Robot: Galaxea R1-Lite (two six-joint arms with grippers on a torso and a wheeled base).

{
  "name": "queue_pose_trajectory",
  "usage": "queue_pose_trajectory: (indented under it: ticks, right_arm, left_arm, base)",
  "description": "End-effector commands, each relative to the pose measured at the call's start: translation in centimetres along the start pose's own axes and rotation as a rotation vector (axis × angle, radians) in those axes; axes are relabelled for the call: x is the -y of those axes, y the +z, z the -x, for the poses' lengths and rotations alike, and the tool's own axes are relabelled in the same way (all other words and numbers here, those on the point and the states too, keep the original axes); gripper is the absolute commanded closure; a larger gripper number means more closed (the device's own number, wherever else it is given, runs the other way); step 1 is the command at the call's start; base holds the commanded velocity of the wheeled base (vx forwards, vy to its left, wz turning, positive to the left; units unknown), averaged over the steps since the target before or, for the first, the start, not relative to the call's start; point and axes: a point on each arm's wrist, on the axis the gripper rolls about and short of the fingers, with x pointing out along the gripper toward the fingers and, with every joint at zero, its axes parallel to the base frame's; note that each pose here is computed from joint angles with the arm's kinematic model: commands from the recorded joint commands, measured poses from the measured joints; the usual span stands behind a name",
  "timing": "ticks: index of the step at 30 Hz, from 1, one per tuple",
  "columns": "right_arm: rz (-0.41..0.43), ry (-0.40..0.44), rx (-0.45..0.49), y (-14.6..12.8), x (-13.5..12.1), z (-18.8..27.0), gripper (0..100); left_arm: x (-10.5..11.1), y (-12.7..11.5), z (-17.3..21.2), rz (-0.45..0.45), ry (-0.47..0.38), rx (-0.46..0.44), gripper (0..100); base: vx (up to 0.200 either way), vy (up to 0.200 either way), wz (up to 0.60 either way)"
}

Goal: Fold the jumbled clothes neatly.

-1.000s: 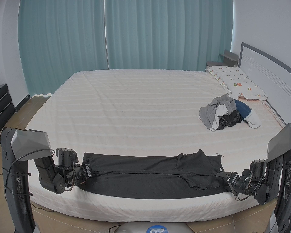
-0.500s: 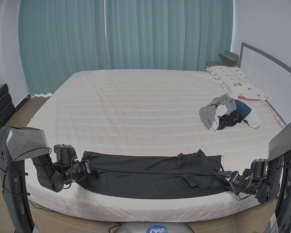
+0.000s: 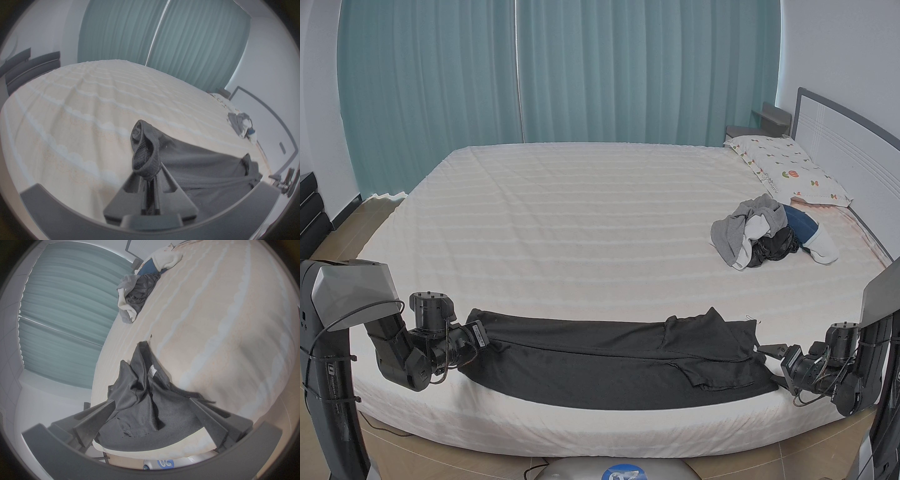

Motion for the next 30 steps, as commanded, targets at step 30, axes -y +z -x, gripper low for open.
queue_pose_trajectory:
  ticks: [30]
  right_arm:
    - [0.005, 0.022, 0.026, 0.6, -0.2, 0.0, 0]
  left_arm:
    - [2.8, 0.5, -0.4, 0.059, -0.033, 0.055, 100]
  base:
    - [-0.040, 0.000, 0.00]
